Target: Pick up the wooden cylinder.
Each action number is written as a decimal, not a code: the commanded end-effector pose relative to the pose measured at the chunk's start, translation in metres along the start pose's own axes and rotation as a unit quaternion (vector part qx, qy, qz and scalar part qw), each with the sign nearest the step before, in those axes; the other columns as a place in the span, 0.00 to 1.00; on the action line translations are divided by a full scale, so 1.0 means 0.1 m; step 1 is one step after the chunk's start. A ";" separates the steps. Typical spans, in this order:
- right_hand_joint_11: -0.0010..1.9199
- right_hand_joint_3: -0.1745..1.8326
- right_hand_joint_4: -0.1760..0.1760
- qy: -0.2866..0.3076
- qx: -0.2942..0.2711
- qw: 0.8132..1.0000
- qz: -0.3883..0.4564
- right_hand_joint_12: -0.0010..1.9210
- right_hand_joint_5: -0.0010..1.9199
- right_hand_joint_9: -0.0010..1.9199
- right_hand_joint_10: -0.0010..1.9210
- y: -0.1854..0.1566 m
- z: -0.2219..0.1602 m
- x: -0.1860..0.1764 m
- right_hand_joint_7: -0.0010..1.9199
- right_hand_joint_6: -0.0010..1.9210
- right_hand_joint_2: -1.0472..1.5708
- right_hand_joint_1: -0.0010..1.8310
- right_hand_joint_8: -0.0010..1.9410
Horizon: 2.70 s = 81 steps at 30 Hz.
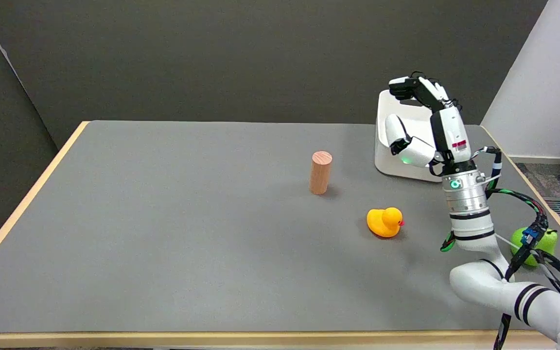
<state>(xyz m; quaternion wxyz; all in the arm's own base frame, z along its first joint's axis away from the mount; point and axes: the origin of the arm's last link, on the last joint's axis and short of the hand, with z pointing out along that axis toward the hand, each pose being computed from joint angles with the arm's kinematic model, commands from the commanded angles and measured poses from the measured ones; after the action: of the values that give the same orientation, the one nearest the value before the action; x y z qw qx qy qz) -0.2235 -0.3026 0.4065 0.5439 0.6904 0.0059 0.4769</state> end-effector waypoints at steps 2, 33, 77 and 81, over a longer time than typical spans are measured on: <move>0.08 0.56 0.53 -0.063 0.024 0.998 -0.002 0.67 0.23 0.24 0.52 -0.12 0.11 -0.16 0.30 0.45 0.69 0.31 0.34; 0.03 0.56 0.29 -0.276 -0.042 0.960 0.002 0.61 0.15 0.17 0.46 0.06 0.27 -1.04 0.22 0.30 0.65 0.25 0.28; 0.06 0.53 0.41 -0.322 -0.106 0.940 -0.042 0.67 0.17 0.19 0.49 0.44 0.20 -1.21 0.25 0.31 0.65 0.36 0.28; 0.07 0.53 0.40 -0.323 -0.105 0.940 -0.044 0.68 0.18 0.20 0.51 0.43 0.20 -1.22 0.26 0.33 0.66 0.38 0.29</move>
<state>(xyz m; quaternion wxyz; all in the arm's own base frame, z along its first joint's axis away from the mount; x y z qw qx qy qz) -0.2962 -0.3920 0.3633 0.6027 0.7450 -0.1904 0.2132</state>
